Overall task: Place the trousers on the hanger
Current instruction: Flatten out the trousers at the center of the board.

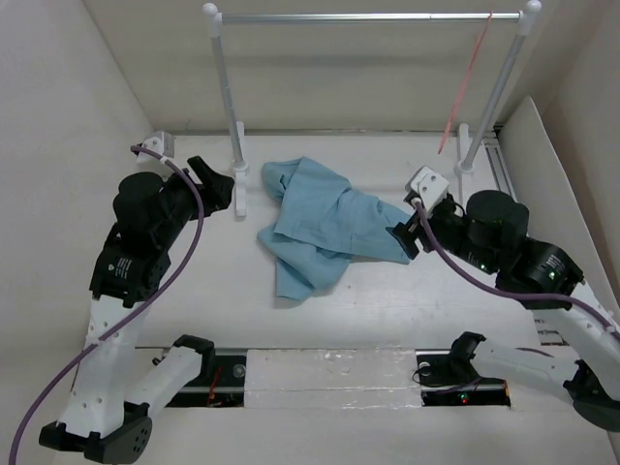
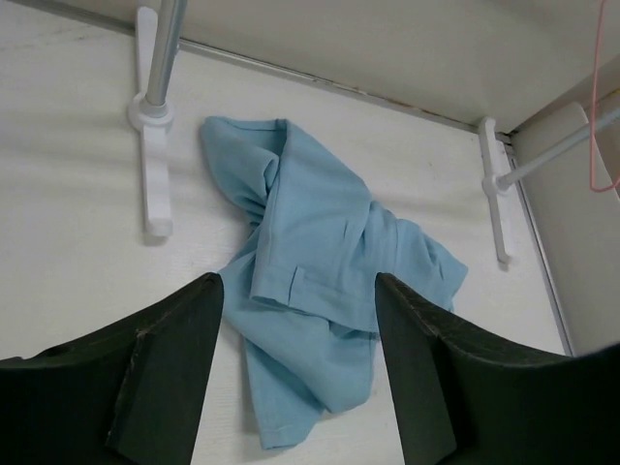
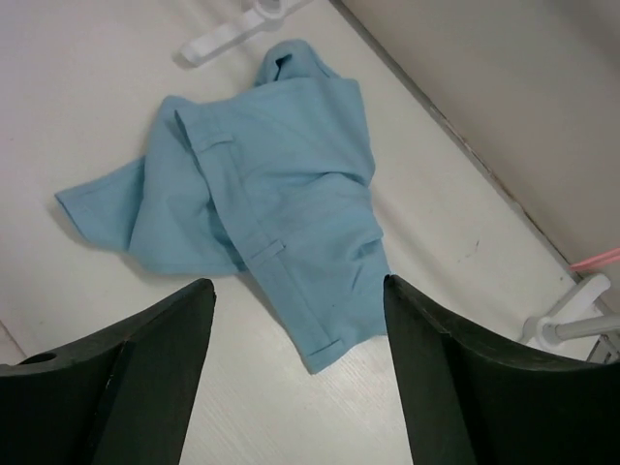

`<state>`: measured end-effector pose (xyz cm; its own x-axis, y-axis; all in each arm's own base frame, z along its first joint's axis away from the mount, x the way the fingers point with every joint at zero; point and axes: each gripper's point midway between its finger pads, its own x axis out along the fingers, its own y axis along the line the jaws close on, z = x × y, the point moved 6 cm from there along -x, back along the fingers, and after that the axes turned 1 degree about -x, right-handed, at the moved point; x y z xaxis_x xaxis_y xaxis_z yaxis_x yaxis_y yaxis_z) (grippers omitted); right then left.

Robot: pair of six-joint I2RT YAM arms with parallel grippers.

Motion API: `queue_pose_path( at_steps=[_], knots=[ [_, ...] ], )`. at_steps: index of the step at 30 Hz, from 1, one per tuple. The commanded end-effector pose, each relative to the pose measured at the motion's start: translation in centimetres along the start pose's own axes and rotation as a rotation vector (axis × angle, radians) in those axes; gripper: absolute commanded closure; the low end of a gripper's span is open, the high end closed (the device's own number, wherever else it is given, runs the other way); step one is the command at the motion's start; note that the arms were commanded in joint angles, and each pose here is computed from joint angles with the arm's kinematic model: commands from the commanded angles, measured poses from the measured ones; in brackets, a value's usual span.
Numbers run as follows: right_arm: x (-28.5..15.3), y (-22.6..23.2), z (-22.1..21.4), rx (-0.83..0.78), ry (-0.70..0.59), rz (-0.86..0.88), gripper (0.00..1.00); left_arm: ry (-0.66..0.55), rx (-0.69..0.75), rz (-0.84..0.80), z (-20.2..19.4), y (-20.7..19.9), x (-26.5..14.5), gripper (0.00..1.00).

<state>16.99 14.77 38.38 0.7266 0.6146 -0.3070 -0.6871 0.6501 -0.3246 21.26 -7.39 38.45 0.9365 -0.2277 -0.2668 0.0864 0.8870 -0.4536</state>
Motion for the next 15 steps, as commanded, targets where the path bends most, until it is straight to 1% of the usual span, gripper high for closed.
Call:
queue_pose_path(
  at_steps=[1,2,3,4,5,6,7,8,9,10,11,13,14,15],
  knots=[
    [0.4,-0.1,1.6,0.012,-0.058,0.008,0.25,-0.034,-0.012,-0.047,1.0,-0.9,0.2,0.4],
    [0.7,0.0,1.4,0.006,-0.046,0.018,0.28,-0.035,-0.014,-0.042,1.0,-0.8,0.2,0.4],
    [0.8,0.3,1.5,-0.001,-0.046,0.033,0.35,-0.042,-0.018,-0.027,1.0,-0.7,0.4,0.41],
    [1.3,0.4,1.5,-0.006,-0.041,0.046,0.5,-0.05,-0.029,-0.021,1.2,-0.7,0.4,0.44],
    [1.5,0.7,1.7,-0.014,-0.042,0.058,0.62,-0.055,-0.032,-0.015,1.3,-0.6,0.5,0.51],
    [1.8,0.7,1.8,-0.017,-0.039,0.059,0.75,-0.085,-0.04,0.025,1.7,-0.2,0.5,0.54],
    [2.6,0.8,1.6,-0.024,-0.018,0.068,0.93,-0.087,-0.06,0.045,1.8,-0.1,0.8,0.57],
    [3.1,1.1,1.6,-0.036,-0.009,0.078,0.99,-0.091,-0.066,0.061,1.9,0.0,0.9,0.69],
    [4.2,1.4,1.3,-0.047,0.017,0.094,1.0,-0.087,-0.074,0.084,1.9,0.2,1.3,0.84],
    [4.2,1.5,1.4,-0.047,0.013,0.098,1.0,-0.077,-0.073,0.09,1.8,0.3,1.6,0.84],
    [5.5,2.0,1.3,-0.063,0.031,0.119,1.0,-0.071,-0.083,0.101,1.7,0.4,1.9,1.0],
    [7.1,2.7,0.9,-0.079,0.054,0.133,1.0,-0.04,-0.098,0.175,0.8,1.8,3.5,1.0],
    [9.1,3.5,0.6,-0.096,0.074,0.152,1.0,-0.024,-0.118,0.206,0.2,2.5,4.3,1.0],
    [9.9,4.4,0.5,-0.108,0.079,0.175,1.0,0.026,-0.13,0.258,-1.4,4.0,5.8,1.0]
  ],
)
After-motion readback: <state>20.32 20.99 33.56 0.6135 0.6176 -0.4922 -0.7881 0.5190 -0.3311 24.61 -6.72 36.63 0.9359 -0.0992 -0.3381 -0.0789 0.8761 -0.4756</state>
